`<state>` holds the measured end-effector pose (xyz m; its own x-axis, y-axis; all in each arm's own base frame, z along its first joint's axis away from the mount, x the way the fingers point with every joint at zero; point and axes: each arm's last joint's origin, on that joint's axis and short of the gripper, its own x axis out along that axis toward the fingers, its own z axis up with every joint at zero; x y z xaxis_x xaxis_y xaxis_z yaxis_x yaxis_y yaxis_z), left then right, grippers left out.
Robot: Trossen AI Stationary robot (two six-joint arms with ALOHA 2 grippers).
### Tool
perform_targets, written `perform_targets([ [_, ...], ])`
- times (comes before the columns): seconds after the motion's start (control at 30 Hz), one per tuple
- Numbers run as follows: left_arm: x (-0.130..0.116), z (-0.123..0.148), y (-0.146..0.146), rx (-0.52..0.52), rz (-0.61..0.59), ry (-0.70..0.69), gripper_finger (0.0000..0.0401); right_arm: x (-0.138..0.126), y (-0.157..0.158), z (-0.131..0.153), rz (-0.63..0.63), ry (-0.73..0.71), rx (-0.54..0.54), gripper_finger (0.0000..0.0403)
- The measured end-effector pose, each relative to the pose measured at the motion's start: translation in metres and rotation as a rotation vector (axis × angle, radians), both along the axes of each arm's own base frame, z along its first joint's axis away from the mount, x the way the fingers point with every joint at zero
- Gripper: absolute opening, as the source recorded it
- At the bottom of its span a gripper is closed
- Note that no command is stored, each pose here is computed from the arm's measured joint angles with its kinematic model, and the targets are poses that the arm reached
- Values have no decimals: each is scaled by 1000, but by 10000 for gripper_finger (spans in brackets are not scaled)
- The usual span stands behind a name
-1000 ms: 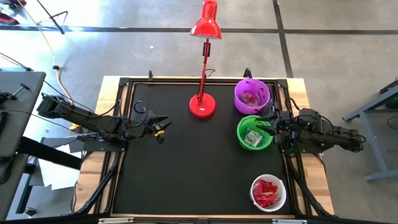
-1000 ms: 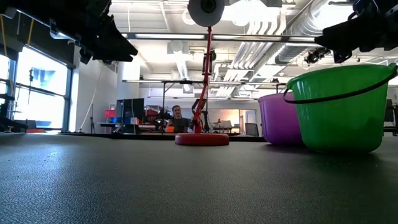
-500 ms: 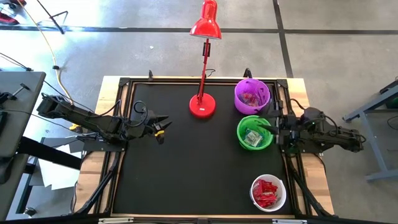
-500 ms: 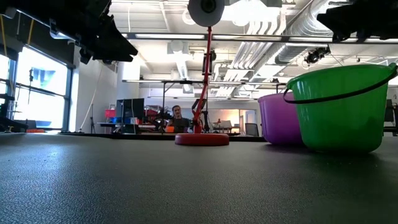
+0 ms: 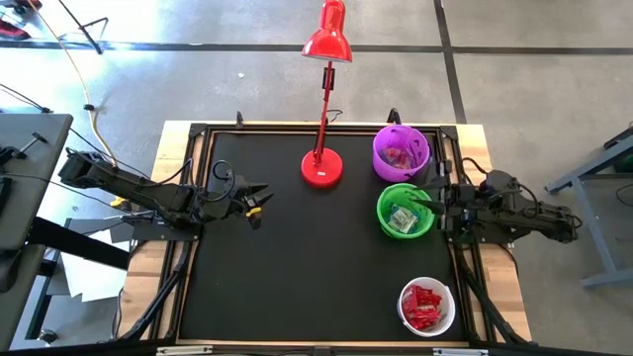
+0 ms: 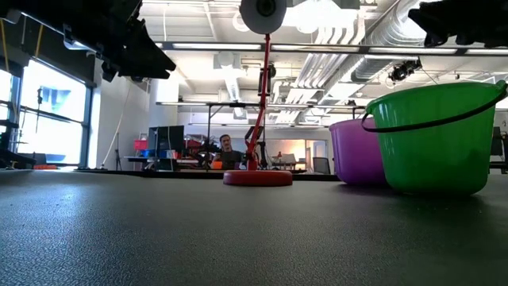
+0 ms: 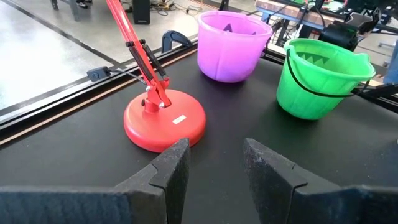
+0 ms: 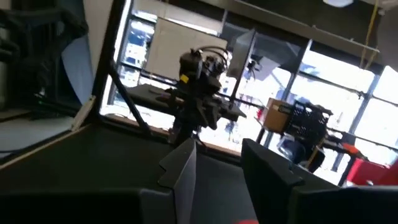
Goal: Organize candy in baskets
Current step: Return to Home Position
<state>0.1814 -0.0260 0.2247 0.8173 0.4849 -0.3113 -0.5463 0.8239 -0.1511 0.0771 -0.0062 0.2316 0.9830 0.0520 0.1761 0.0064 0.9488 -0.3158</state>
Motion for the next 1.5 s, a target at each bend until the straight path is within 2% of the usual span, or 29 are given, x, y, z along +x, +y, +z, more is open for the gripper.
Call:
perform_targets([
  [0.13,0,0,0,0,0,0,136,-1,-2,2,6,-17,17,110],
  [0.3,0,0,0,0,0,0,136,-1,-4,2,9,-18,186,97],
  [0.43,0,0,0,0,0,0,136,-1,-5,3,-1,-24,243,94],
  [0.5,0,0,0,0,0,0,136,0,-5,2,-4,-42,246,94],
  [0.67,0,0,0,0,0,1,136,10,-6,-24,32,-248,203,94],
  [0.8,0,0,0,0,0,0,136,10,-6,-23,3,-189,207,94],
  [1.5,0,0,0,0,0,0,136,14,-7,-35,-2,-131,244,94],
])
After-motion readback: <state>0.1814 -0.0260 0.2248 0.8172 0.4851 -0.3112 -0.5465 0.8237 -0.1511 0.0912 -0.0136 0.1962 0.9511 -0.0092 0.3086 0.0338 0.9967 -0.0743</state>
